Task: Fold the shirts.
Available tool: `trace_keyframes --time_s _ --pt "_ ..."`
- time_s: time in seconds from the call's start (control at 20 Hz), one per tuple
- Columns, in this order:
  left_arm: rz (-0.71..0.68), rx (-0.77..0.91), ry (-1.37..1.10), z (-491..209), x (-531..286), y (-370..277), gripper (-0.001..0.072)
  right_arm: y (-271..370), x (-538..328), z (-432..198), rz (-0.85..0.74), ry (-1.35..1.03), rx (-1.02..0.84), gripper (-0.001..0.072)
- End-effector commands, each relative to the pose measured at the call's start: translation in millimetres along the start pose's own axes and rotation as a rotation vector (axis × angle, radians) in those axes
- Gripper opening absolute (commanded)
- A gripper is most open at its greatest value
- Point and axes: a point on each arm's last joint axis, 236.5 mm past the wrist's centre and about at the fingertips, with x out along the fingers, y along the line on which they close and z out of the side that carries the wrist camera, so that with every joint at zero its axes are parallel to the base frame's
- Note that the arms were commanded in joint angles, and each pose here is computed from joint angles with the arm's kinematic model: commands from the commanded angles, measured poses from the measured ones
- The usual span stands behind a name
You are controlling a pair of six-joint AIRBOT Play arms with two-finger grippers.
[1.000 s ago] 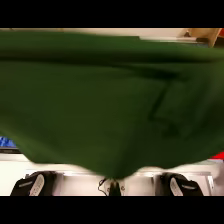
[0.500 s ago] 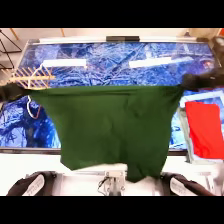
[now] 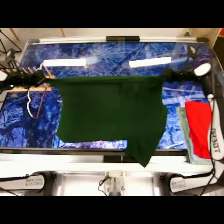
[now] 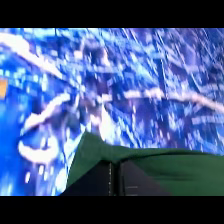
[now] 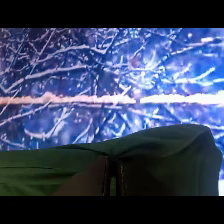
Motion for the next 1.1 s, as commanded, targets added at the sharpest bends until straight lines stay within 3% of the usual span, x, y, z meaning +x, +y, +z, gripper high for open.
trace_keyframes --time_s 0.0,0.2,0.5,0.85,0.9,0.95,1.0,1.05 --pt "-0.014 -0.046 -0.02 3.2 41.5 3.4 0.0034 0.8 27.9 5.3 -0.007 -0.049 -0.001 0.0071" --pt "-0.031 0.007 0.073 -18.9 44.3 1.7 0.0034 -3.9 17.9 -24.4 0.012 0.091 0.011 0.0071" --pt "-0.101 0.017 0.519 -128.2 17.2 1.7 0.0034 -36.3 -24.7 -141.4 -0.088 0.578 0.077 0.0071" --pt "-0.068 -0.055 0.581 -176.1 34.4 12.0 0.0034 -36.9 3.4 -172.2 -0.13 0.564 0.143 0.0071" --pt "-0.075 -0.06 0.58 -175.4 34.1 10.1 0.0038 -36.0 3.4 -171.8 -0.128 0.562 0.149 0.0098" --pt "-0.093 -0.071 0.586 -174.7 31.6 5.5 0.0144 -35.3 1.6 -169.6 -0.126 0.556 0.152 0.0096" --pt "-0.116 -0.081 0.603 -173.7 26.3 0.6 0.0384 -34.0 -4.4 -165.3 -0.126 0.551 0.146 0.0136" --pt "-0.128 -0.079 0.624 -170.5 17.7 -0.8 0.0555 -33.4 -13.4 -157.9 -0.128 0.541 0.137 0.0403"
